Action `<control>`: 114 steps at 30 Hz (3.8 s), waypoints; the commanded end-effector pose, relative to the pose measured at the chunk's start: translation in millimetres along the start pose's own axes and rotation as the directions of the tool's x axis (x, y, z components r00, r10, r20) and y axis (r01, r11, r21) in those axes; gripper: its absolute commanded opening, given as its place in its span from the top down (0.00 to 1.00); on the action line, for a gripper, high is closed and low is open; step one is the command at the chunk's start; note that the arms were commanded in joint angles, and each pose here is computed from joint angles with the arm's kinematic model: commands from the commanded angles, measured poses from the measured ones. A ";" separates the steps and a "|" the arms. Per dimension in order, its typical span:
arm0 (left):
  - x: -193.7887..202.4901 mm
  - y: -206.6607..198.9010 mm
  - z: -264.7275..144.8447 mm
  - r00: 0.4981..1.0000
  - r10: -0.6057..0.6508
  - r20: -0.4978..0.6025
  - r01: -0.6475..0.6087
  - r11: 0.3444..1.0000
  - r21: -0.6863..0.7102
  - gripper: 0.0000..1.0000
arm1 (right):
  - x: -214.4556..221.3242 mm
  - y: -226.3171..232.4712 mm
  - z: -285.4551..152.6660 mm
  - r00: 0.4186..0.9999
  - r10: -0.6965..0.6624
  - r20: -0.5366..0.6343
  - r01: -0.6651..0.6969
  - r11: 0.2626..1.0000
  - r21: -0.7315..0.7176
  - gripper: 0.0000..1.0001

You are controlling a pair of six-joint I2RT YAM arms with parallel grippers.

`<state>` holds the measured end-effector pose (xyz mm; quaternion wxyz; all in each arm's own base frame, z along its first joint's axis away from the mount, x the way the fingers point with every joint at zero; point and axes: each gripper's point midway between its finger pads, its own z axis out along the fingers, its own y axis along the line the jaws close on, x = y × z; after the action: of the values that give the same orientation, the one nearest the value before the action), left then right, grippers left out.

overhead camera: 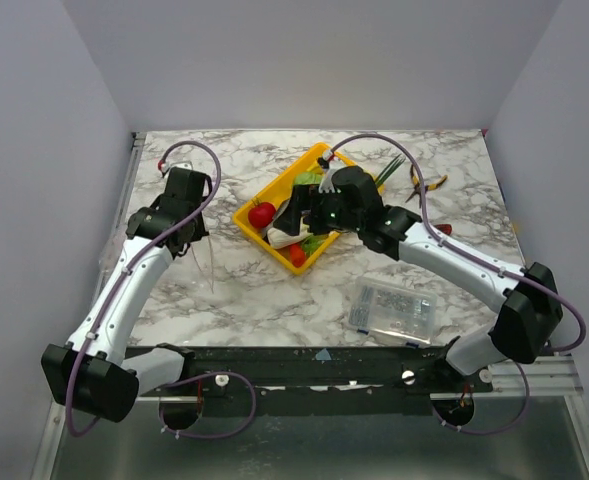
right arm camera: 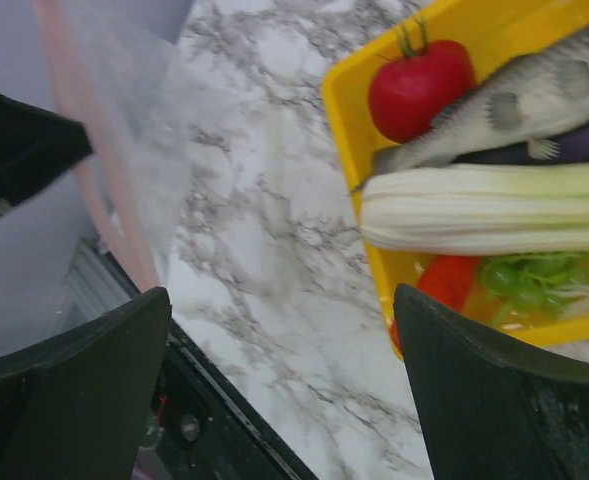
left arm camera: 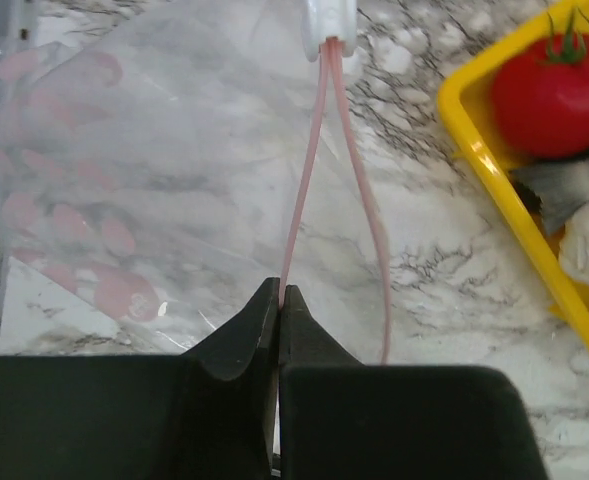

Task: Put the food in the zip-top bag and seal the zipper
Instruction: Pick up the zipper food storage bag at the center of the board, then open the zipper of the food storage bag at the center of the board, then pick up the fake vegetable from the bin.

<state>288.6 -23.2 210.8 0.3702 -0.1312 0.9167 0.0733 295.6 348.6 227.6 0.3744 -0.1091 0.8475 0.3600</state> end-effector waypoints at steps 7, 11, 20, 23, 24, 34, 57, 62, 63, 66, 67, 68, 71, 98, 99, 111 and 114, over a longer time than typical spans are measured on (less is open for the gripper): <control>17.9 -56.3 -7.0 0.988 0.153 0.034 -0.155 0.918 0.364 1.00 | 11.7 75.4 30.4 0.995 0.079 0.058 -0.055 0.943 -0.329 0.28; 20.4 -75.9 -13.3 0.987 0.147 0.057 -0.156 0.866 0.474 1.00 | 32.4 92.9 42.8 0.989 0.106 0.099 -0.075 0.959 -0.275 0.25; 29.0 -95.5 -17.7 0.986 0.164 0.011 -0.141 0.808 0.572 1.00 | 55.5 63.2 70.5 0.986 0.044 0.163 -0.049 0.998 0.030 0.30; 30.9 -97.9 -18.5 0.987 0.163 0.003 -0.134 0.800 0.585 1.00 | 54.4 51.7 75.0 0.982 0.013 0.186 -0.031 0.995 0.093 0.32; 31.3 -99.8 -19.5 0.986 0.165 0.000 -0.133 0.793 0.594 1.00 | 55.5 51.0 78.5 0.983 0.003 0.184 -0.022 0.995 0.099 0.33; 29.6 -88.9 -10.7 0.988 0.155 -0.016 -0.124 0.839 0.530 0.78 | 52.0 61.8 87.7 0.979 0.104 0.173 -0.121 0.989 0.090 1.00; 18.5 -63.9 -25.7 0.987 0.131 0.088 -0.157 0.868 0.472 1.00 | 61.7 66.1 83.9 0.925 0.338 0.174 -0.347 0.938 0.021 1.00; 10.9 -43.1 -24.3 0.990 0.092 0.106 -0.126 0.915 0.384 1.00 | 77.3 60.8 95.5 0.938 0.324 0.121 -0.324 0.946 -0.018 1.00; 11.4 -44.0 -24.0 0.990 0.094 0.101 -0.127 0.912 0.389 1.00 | 79.9 62.7 98.5 0.940 0.326 0.104 -0.324 0.945 -0.034 1.00; 14.7 -50.5 -21.4 0.991 0.112 0.077 -0.135 0.891 0.433 1.00 | 83.2 67.8 104.9 0.949 0.310 0.053 -0.306 0.949 -0.078 1.00; 15.4 -51.7 -20.4 0.991 0.115 0.070 -0.134 0.886 0.443 1.00 | 82.3 65.2 106.1 0.952 0.302 0.051 -0.298 0.951 -0.077 1.00; 15.4 -50.9 -18.9 0.991 0.118 0.066 -0.135 0.887 0.441 1.00 | 80.9 63.3 107.4 0.954 0.297 0.048 -0.292 0.953 -0.084 1.00; 14.9 -49.3 -15.5 0.989 0.121 0.085 -0.146 0.887 0.438 1.00 | 73.7 58.3 109.3 0.955 0.294 0.051 -0.287 0.952 -0.108 1.00; 19.8 -52.6 -4.1 0.999 0.044 -0.013 -0.034 0.911 0.411 1.00 | 14.0 -47.3 63.8 0.882 0.368 0.294 -0.446 0.852 0.273 0.00; 21.4 -55.6 -4.6 0.999 0.047 -0.023 -0.033 0.904 0.426 1.00 | 10.3 -60.1 57.6 0.862 0.375 0.342 -0.482 0.815 0.322 0.00; 23.0 -60.4 -9.7 0.998 0.053 -0.020 -0.038 0.886 0.463 1.00 | -7.7 -142.7 16.7 0.572 0.486 0.661 -0.798 0.517 0.310 0.08; 24.7 -60.1 -5.4 0.997 0.060 -0.038 -0.037 0.892 0.451 1.00 | -11.7 -148.2 21.1 0.563 0.475 0.676 -0.803 0.507 0.312 0.11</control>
<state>281.7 -84.7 183.5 0.3537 -0.0206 0.9265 -0.1268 375.3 274.4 147.5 0.4035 0.3973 0.7915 0.2301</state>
